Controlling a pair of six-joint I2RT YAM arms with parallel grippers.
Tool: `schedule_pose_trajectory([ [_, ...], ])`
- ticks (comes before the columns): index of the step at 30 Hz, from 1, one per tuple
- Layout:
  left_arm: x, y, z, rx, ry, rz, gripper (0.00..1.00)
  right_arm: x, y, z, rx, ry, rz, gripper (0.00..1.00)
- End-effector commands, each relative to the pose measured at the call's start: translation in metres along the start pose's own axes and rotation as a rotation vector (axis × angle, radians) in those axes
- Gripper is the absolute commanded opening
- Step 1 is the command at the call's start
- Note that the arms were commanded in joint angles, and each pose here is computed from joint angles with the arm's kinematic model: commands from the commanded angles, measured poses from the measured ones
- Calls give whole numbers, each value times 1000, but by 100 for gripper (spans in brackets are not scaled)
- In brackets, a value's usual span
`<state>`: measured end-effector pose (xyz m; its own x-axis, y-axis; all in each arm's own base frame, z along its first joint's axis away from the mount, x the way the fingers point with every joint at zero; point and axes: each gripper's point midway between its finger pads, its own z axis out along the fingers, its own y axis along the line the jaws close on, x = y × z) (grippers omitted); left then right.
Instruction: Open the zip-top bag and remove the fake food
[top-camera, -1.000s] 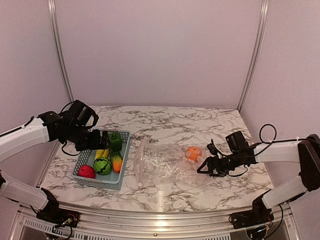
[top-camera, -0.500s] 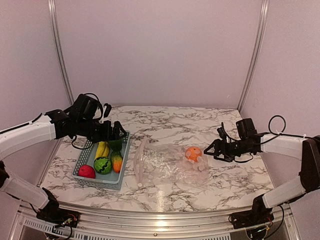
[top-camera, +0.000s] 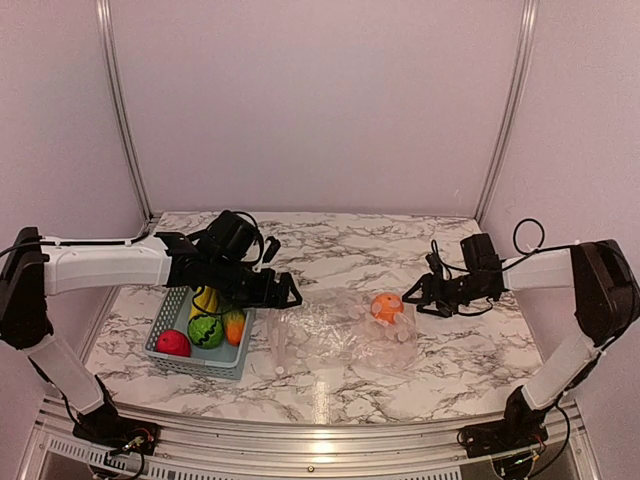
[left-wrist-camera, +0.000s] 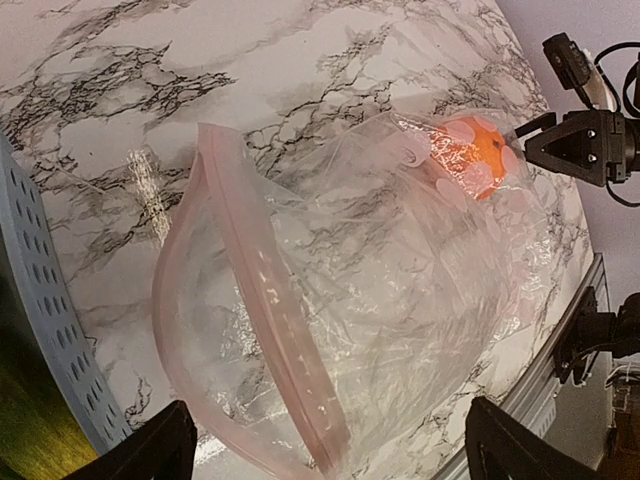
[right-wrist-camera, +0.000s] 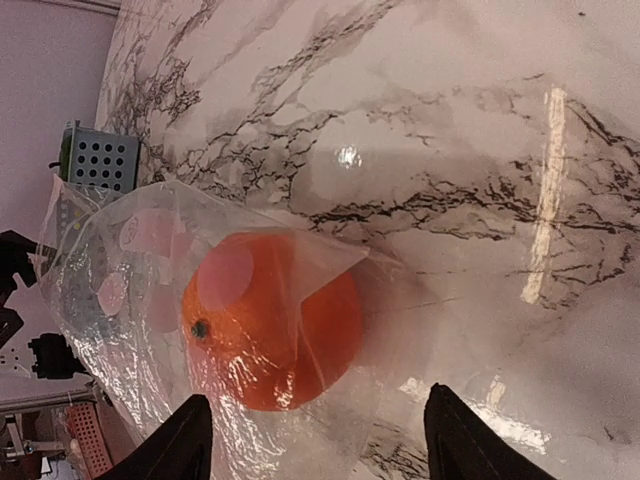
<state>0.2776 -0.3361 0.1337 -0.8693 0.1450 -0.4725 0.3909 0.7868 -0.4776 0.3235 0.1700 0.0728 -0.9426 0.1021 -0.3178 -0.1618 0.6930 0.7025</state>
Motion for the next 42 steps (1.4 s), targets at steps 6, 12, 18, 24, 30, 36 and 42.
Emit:
schedule_pose_trajectory([
  [6, -2, 2, -11, 24, -69, -62, 92, -6, -1, 16, -52, -3, -6, 56],
  [12, 3, 26, -19, -19, -84, -130, 88, 3, -14, 23, -23, 26, -2, 32],
  [18, 14, 24, -1, -11, -25, -127, 73, 11, -20, 28, -23, 47, 5, 12],
  [24, 25, 8, 29, 19, 46, -113, 56, 19, -20, 31, -33, 63, 6, 4],
  [30, 14, -24, 52, 124, 30, -79, 48, 32, -16, 39, -26, 92, -14, 0],
  [36, 5, -43, 45, 255, -41, -80, 44, 41, -18, 46, 8, 113, -30, 0],
  [42, -6, -43, 4, 253, -108, -14, 51, 42, -21, 45, 35, 122, -41, 0],
])
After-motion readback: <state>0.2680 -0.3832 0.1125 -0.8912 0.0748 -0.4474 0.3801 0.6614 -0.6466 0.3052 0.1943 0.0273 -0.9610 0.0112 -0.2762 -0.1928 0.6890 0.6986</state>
